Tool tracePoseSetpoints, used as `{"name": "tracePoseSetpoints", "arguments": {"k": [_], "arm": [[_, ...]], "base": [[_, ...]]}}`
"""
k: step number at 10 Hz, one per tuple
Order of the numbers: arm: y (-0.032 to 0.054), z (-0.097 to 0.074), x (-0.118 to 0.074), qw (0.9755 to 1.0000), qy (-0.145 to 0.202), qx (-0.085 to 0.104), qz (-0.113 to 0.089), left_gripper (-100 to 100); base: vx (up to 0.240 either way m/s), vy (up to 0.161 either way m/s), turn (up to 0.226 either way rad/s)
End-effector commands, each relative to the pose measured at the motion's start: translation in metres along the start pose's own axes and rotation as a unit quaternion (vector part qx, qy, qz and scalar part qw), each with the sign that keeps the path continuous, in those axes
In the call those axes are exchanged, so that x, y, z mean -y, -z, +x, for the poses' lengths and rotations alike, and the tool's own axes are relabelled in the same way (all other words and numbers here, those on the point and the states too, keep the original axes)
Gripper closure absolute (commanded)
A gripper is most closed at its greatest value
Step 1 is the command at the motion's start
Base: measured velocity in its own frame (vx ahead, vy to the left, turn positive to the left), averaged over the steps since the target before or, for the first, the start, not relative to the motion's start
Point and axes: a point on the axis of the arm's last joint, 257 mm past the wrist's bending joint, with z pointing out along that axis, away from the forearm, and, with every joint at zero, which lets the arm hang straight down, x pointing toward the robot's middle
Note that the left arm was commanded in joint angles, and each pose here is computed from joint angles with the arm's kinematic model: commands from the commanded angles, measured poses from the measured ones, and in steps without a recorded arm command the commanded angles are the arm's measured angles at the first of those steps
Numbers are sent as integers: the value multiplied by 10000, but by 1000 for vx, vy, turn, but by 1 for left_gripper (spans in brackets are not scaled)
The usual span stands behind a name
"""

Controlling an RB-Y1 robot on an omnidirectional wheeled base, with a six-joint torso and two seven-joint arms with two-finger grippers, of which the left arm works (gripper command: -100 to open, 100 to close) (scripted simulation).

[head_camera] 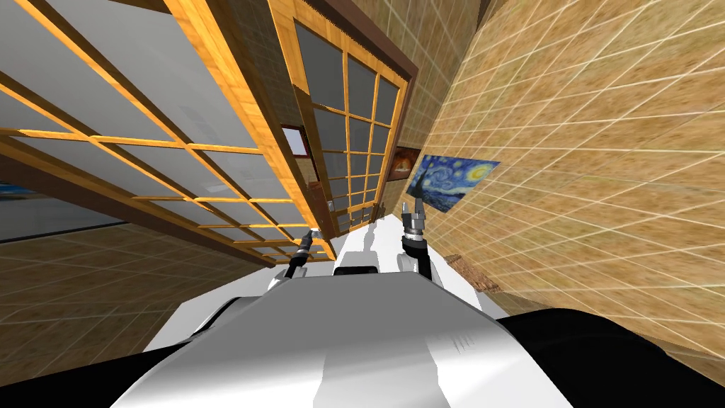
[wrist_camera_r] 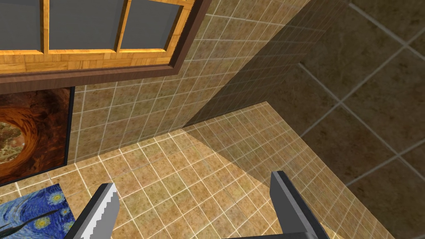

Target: Pull the door open

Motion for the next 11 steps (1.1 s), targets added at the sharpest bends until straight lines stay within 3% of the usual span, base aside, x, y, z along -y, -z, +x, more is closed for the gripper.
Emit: {"name": "tracePoseSetpoints", "arguments": {"k": [1, 3, 7, 9, 11], "arm": [[55, 175, -61, 9998, 103, -107, -105, 100], [12, 186, 8, 9999, 113, -116, -13, 100], [-3, 196, 11, 9968, 789, -81, -25, 100], [-3, 196, 11, 9967, 813, -81, -25, 100], [-13, 203, 12, 9928, 1198, -58, -32, 100]], "base": [[-11, 12, 1], [-10, -4, 8], [-39, 18, -46], [-13, 9, -7], [-30, 14, -27]]}}
